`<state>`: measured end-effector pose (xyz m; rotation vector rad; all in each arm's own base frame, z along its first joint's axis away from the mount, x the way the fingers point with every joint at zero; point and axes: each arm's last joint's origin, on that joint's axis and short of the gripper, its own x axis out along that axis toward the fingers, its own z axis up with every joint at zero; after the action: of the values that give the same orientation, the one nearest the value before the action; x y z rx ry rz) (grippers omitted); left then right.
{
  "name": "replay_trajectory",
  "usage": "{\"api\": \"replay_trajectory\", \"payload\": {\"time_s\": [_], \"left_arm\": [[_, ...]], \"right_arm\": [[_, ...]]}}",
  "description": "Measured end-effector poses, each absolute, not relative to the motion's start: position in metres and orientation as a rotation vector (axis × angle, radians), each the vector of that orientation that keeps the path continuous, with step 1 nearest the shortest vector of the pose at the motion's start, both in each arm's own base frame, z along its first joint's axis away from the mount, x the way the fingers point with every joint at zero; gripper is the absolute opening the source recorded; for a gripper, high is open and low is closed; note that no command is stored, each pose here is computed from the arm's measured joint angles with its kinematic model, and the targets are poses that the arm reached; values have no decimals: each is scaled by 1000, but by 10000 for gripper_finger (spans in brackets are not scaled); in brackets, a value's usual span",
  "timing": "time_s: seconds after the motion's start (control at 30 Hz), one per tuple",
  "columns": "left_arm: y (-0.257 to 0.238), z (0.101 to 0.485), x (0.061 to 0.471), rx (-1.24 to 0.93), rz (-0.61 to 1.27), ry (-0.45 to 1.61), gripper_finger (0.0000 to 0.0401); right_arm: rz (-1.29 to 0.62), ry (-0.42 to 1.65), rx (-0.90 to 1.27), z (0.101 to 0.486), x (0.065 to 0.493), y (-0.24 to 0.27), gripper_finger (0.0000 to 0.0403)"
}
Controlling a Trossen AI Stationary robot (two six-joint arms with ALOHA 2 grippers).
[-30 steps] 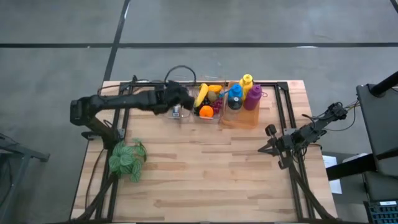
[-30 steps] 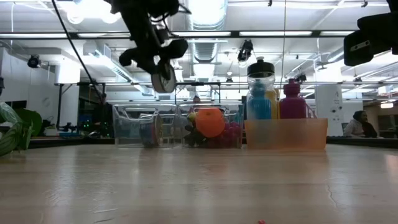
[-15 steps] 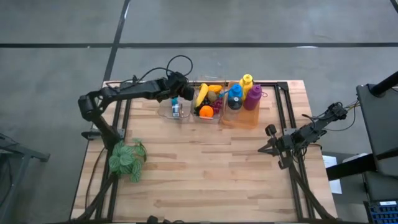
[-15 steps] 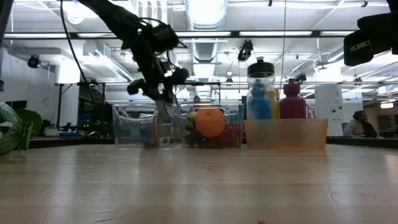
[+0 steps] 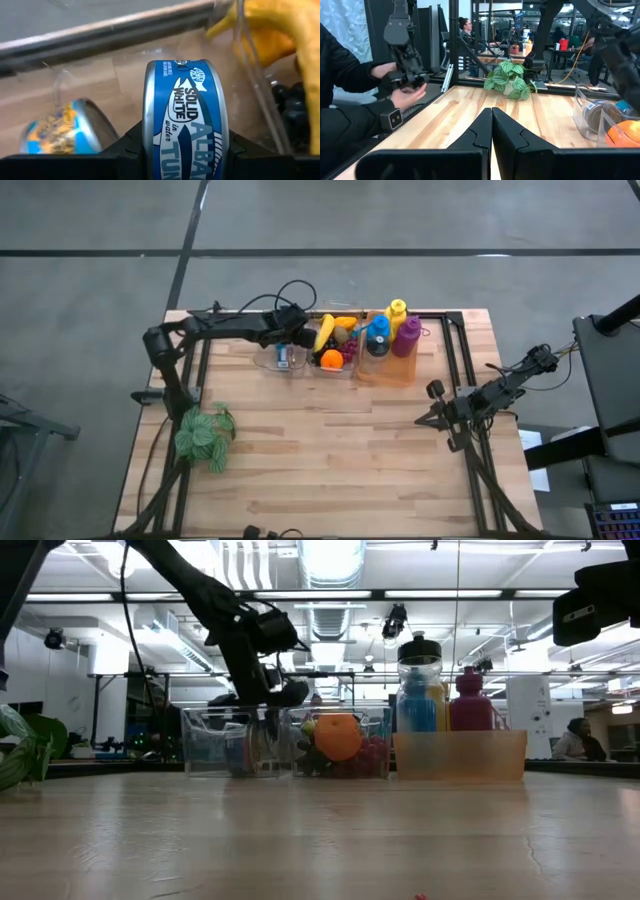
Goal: Pick & Place Food Item
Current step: Put the blue tuna can into the left transparent bin
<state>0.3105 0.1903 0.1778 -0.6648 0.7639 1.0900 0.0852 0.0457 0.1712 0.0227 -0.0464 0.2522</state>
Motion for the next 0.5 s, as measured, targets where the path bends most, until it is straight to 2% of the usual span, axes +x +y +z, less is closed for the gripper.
{"api": "replay_trajectory", "payload": {"time_s": [0.4, 0.5], "left_arm": [[193, 153, 316, -686, 1079, 827, 129], [193, 152, 315, -698, 1072, 841, 157]], "right_arm": [[253, -46, 23, 171, 85, 46, 8], [252, -46, 23, 171, 85, 46, 8]]}}
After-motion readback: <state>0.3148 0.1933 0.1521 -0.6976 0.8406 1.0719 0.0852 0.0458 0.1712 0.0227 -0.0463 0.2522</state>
